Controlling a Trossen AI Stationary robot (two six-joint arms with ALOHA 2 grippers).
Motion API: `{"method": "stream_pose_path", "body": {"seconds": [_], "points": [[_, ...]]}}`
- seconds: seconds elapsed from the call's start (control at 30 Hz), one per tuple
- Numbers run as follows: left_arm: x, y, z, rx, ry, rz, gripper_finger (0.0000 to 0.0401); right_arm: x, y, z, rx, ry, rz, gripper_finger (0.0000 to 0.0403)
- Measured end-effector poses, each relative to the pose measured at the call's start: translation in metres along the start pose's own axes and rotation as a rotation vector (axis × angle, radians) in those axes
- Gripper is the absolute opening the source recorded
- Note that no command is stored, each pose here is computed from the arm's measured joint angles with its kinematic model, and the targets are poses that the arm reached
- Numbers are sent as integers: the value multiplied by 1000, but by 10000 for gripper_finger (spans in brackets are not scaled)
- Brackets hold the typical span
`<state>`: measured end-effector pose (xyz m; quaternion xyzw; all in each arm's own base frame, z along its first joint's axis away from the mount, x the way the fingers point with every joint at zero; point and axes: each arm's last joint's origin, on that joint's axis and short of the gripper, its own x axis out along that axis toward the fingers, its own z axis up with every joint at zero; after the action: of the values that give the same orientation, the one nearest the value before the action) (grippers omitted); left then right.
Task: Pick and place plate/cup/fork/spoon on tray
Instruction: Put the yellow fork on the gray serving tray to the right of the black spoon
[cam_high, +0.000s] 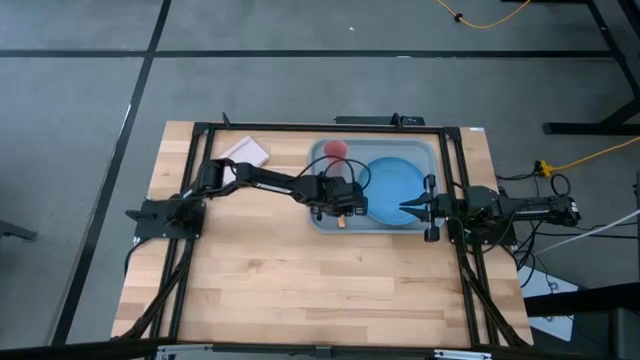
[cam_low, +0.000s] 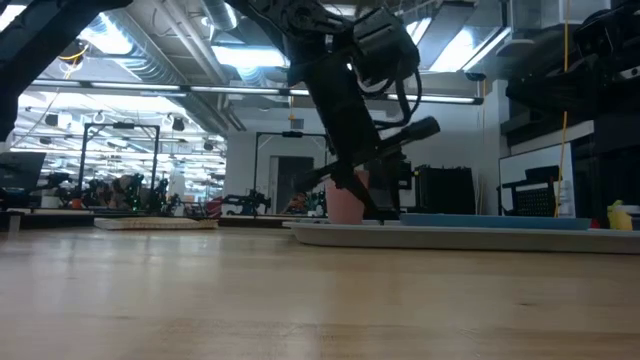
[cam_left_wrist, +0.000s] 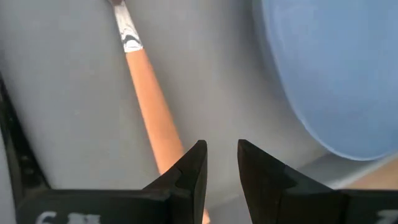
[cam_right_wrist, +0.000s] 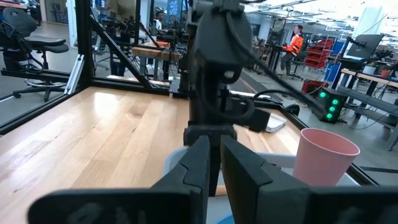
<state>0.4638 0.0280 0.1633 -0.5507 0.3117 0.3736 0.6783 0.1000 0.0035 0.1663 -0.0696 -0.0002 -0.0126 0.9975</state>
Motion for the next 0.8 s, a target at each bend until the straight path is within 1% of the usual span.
{"method": "stream_pose_path", "body": {"seconds": [0.13, 0.2, 0.33, 0.57, 0.8], "points": [[11, 0, -2, -4, 17, -27, 82, 0, 0, 0, 0, 0, 0, 46], [16, 1, -3, 1, -1, -27, 82, 0, 0, 0, 0, 0, 0, 46], [15, -2, -1, 7, -33, -49, 82, 0, 0, 0, 0, 0, 0, 46], [15, 4, -3, 3, 2, 2, 82, 0, 0, 0, 0, 0, 0, 46], [15, 5, -3, 2, 6, 14, 82, 0, 0, 0, 0, 0, 0, 46]]}}
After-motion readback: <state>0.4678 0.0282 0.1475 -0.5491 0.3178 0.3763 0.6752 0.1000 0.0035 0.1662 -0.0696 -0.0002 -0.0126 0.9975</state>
